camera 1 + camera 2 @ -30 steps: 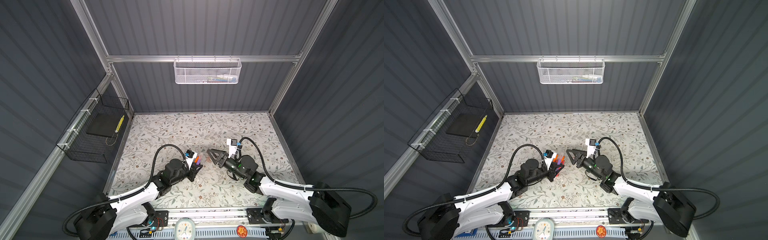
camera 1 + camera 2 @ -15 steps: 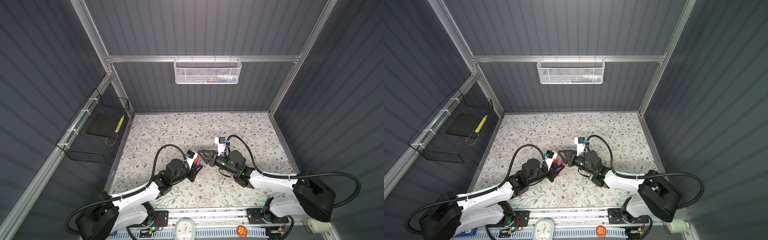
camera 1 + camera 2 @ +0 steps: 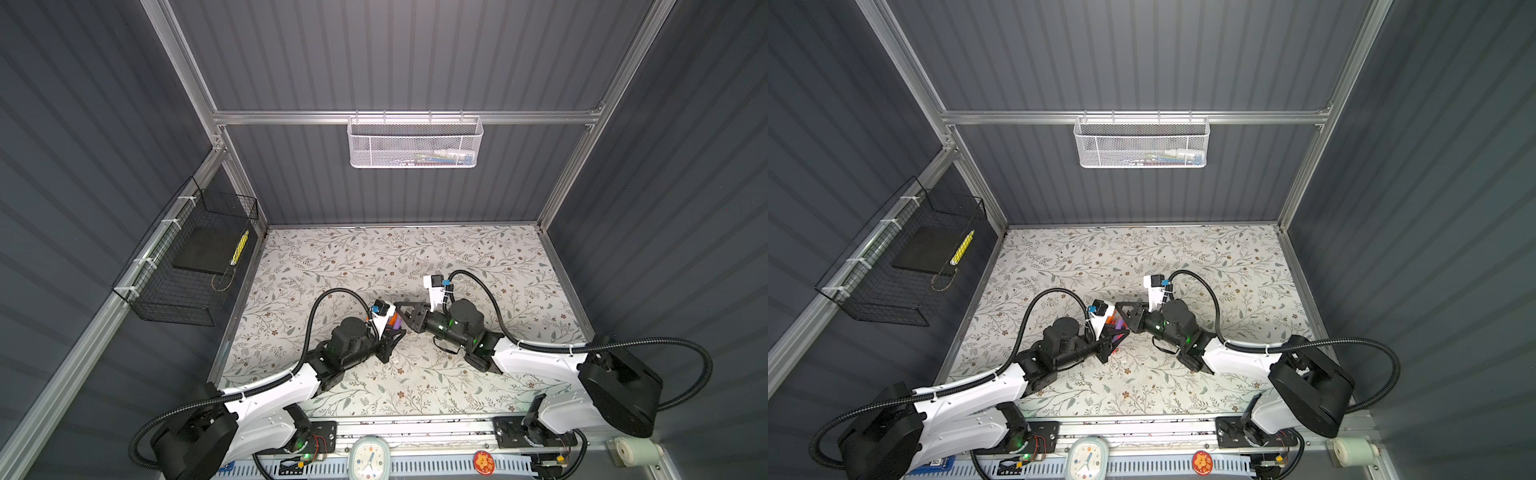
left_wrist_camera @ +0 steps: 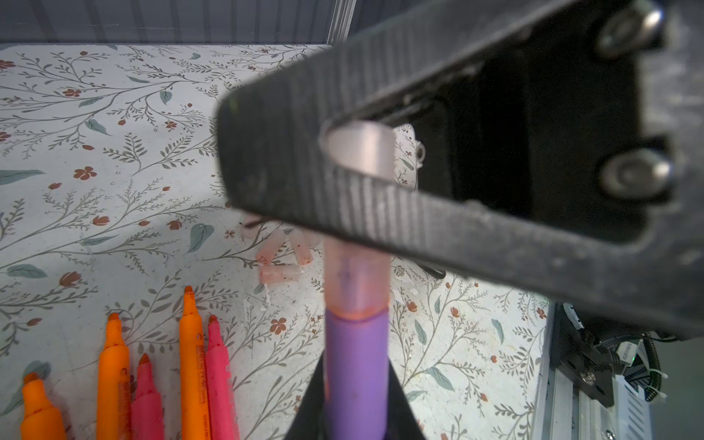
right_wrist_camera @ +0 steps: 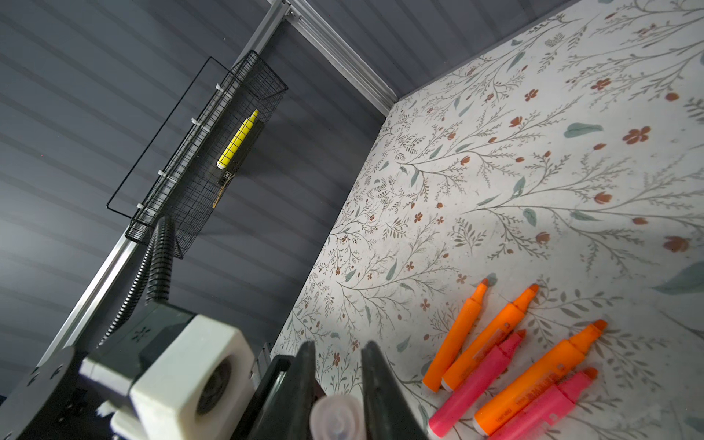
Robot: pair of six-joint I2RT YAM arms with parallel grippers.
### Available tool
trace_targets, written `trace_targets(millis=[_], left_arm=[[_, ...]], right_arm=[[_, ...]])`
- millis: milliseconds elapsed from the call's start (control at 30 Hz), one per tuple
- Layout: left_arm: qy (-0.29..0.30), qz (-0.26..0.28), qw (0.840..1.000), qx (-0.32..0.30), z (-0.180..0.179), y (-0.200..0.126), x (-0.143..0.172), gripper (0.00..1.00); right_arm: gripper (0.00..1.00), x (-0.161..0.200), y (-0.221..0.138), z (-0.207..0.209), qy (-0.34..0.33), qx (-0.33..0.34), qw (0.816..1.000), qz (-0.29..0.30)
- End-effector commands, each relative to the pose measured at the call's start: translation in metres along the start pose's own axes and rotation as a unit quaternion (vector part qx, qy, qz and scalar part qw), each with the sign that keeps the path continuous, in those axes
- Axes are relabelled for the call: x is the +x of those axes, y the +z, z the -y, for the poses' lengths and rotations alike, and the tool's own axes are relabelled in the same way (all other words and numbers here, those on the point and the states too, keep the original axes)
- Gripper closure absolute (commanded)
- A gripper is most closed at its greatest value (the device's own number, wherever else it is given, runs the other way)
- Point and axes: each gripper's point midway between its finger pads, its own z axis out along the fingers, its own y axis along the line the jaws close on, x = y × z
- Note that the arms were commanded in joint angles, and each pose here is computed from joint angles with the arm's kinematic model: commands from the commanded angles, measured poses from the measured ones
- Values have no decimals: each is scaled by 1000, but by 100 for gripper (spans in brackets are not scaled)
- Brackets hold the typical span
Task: Insert pens into pen caps
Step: Put on the pen cap to the pen.
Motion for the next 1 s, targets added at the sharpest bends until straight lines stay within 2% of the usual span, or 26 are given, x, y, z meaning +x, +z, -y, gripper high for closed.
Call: trace_targets(millis=[0,300,433,600,733,967], left_arm=[[4,10,1000,9,6,-2,-7,100],[-1,22,999,-27,-4,-5,-19,100],[3,31,999,-33,-4,-7,-27,100],[14,50,995,-84,-18,-12,-47,100],[31,70,991,-110,-22,-16,-73,100],[53,109,985,-119,-20,-25,-120,100]], right_arm=[[83,0,5,-13,-10,-12,1000,-8],[100,12,0,-9,-41,20,999,-20],[100,17,-6,-5,-48,29,998,-21],[100,30,-8,-7,-74,36,996,-36],[100,42,-11,-8,-82,36,995,-44],[100,66,-6,-13,-87,17,993,-73]])
